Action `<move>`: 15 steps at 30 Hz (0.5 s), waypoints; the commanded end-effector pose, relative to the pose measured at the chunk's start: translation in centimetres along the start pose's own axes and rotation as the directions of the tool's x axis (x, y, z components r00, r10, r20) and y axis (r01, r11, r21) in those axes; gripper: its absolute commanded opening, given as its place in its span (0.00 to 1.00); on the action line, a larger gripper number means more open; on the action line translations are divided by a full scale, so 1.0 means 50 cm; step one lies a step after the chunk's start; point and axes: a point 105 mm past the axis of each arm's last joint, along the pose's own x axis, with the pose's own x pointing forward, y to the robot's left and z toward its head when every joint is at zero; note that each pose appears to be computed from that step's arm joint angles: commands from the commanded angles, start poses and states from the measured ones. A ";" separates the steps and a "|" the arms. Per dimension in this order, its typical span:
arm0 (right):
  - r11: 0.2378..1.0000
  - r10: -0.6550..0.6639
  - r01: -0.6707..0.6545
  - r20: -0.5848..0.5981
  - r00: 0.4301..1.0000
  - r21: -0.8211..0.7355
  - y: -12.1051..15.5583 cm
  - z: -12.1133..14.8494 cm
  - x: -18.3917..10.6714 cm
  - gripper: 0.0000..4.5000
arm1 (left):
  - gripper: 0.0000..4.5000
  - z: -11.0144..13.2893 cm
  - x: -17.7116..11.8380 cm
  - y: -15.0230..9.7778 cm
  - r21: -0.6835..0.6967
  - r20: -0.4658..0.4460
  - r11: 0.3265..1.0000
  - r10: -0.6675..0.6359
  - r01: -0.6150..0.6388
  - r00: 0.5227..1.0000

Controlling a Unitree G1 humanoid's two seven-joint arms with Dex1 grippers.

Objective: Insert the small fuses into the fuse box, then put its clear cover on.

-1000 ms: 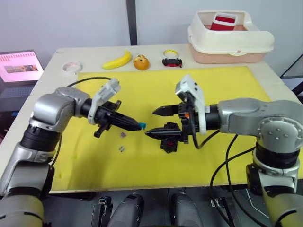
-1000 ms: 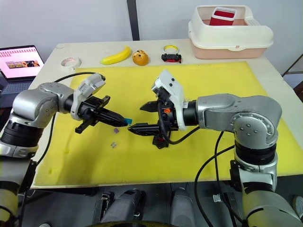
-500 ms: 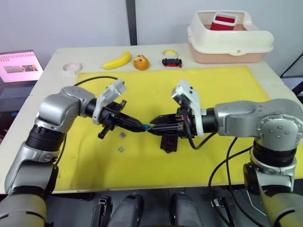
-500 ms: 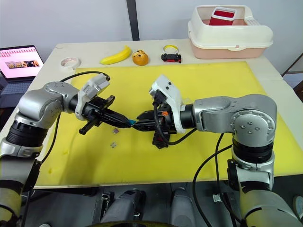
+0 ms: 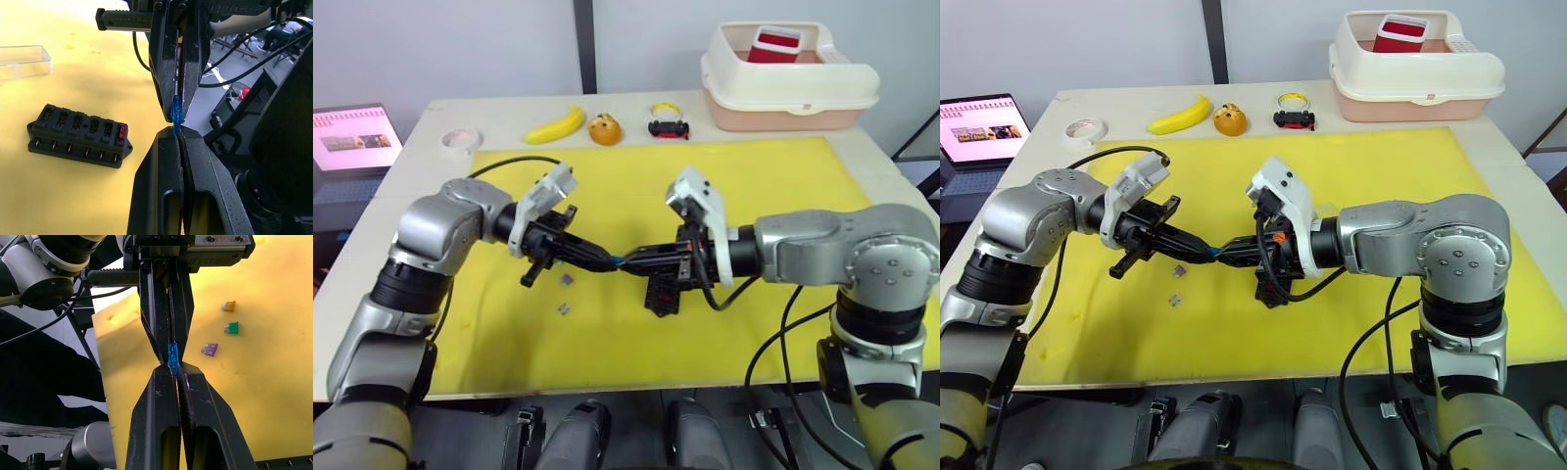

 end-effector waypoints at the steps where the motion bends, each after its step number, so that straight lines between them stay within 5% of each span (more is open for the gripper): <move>1: 0.999 0.013 -0.011 0.042 0.999 -0.040 0.011 0.022 -0.007 0.01 | 0.00 -0.001 0.001 -0.001 0.038 -0.027 0.999 0.010 -0.009 1.000; 7: 0.999 0.001 0.001 0.035 0.999 -0.044 0.009 0.020 -0.010 0.01 | 0.00 -0.005 0.000 0.001 0.045 -0.040 0.999 0.028 -0.026 0.999; 10: 0.998 -0.026 0.026 0.013 1.000 -0.060 0.003 0.013 -0.016 0.00 | 0.18 -0.003 -0.004 0.001 0.042 -0.040 0.998 0.043 -0.041 0.998; 15: 0.973 -0.157 0.141 -0.074 0.985 -0.185 -0.027 -0.024 -0.040 0.00 | 0.73 -0.022 -0.019 -0.004 0.052 -0.089 0.996 0.073 -0.069 0.993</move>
